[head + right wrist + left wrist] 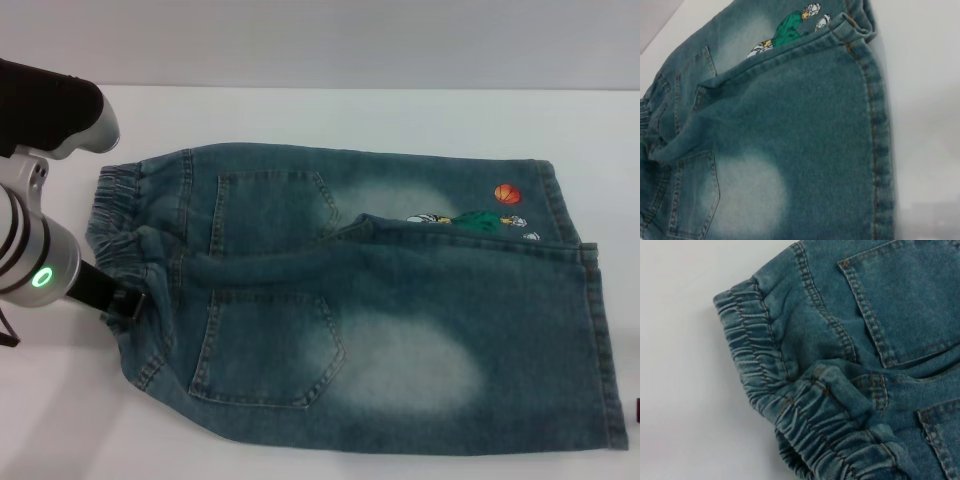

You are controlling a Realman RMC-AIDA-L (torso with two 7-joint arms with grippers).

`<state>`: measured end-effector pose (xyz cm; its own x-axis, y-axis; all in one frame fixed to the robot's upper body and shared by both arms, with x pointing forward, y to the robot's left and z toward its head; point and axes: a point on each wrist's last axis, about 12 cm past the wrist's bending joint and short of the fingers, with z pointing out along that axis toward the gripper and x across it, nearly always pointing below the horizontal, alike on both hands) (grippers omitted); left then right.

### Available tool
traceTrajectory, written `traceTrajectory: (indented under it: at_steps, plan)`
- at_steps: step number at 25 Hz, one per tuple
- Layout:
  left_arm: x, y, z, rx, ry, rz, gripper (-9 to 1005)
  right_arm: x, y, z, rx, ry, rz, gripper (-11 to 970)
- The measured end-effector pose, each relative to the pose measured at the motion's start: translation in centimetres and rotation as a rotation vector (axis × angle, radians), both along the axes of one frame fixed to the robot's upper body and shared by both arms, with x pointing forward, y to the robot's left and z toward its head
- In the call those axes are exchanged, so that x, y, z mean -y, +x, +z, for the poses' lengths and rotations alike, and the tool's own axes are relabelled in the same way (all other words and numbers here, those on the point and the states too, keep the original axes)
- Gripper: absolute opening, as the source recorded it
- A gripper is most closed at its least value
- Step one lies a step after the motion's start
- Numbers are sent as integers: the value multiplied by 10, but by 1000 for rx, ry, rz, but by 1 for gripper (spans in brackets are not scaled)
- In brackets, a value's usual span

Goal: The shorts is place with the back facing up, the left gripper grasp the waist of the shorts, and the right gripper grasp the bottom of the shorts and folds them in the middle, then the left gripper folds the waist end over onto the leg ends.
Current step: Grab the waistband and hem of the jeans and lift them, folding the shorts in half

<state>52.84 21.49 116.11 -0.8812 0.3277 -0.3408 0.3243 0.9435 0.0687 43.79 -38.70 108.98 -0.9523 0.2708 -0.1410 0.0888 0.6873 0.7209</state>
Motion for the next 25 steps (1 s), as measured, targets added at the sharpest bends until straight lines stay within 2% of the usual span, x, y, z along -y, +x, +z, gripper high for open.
traceTrajectory:
  at_steps: [25]
  plan:
    - [2, 0, 3, 5, -2, -7, 204, -12, 10, -9, 6, 42, 35, 532]
